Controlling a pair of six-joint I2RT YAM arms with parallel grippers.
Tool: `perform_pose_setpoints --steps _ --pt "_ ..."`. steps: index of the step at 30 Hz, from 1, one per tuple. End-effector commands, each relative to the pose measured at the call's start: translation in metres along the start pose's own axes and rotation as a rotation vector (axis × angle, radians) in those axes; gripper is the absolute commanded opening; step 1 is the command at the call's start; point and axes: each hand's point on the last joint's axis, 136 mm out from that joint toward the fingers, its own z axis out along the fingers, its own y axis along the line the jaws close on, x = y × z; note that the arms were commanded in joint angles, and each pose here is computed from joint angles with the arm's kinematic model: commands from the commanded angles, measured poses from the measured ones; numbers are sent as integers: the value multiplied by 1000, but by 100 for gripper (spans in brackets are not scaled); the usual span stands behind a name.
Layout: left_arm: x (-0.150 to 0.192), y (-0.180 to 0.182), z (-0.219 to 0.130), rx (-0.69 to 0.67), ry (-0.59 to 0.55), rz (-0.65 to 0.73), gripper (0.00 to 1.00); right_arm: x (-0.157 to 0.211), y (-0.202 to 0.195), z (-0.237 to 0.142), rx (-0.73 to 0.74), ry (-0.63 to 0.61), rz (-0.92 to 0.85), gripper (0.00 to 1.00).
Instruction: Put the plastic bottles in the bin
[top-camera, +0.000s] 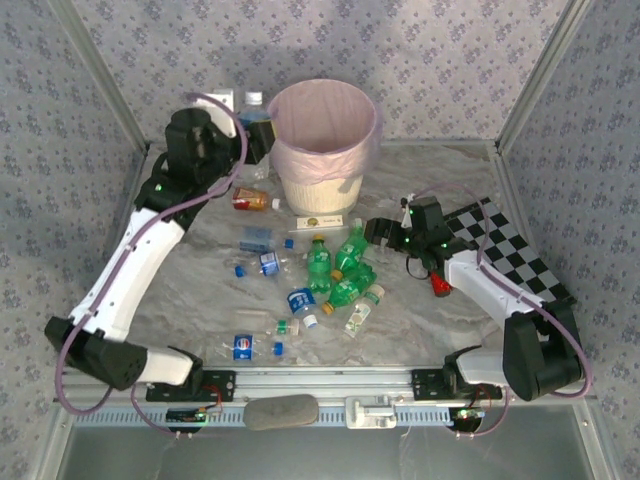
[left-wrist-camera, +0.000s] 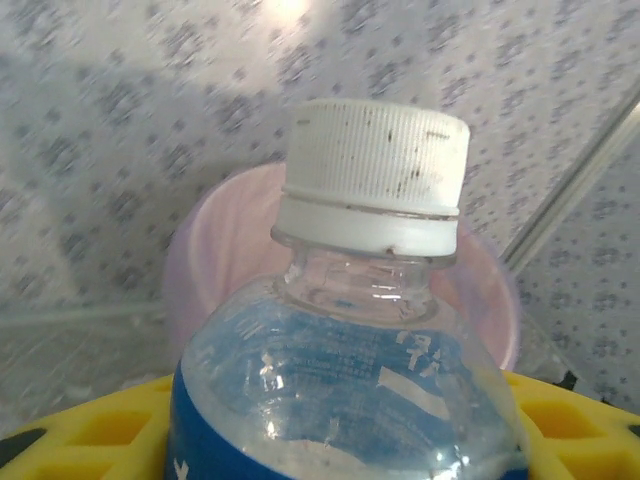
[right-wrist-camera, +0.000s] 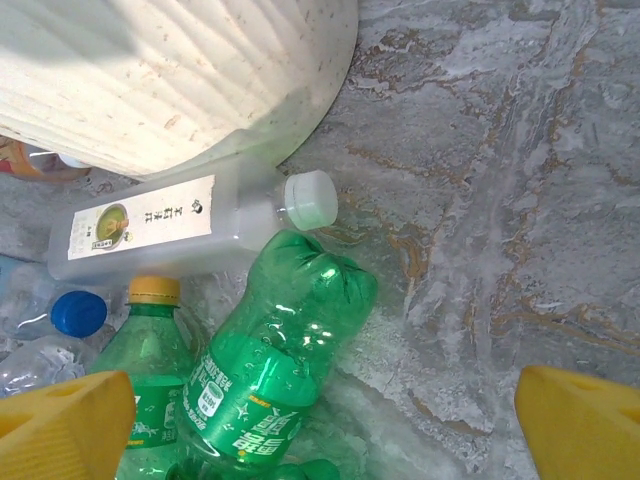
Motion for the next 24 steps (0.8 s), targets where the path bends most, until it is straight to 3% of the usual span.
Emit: perform_pose_setpoints --steps 1,9,16,24 --pt "-32 -28 12 117 -61 82 41 2 7 -2 -43 5 30 99" --pt "-59 -54 80 225 -120 129 41 4 7 -3 -33 6 24 99" --pt "-20 -67 168 295 10 146 40 -7 6 -7 -20 -49 12 99" --pt "31 -54 227 247 74 154 41 -12 2 -10 9 -54 -10 99"
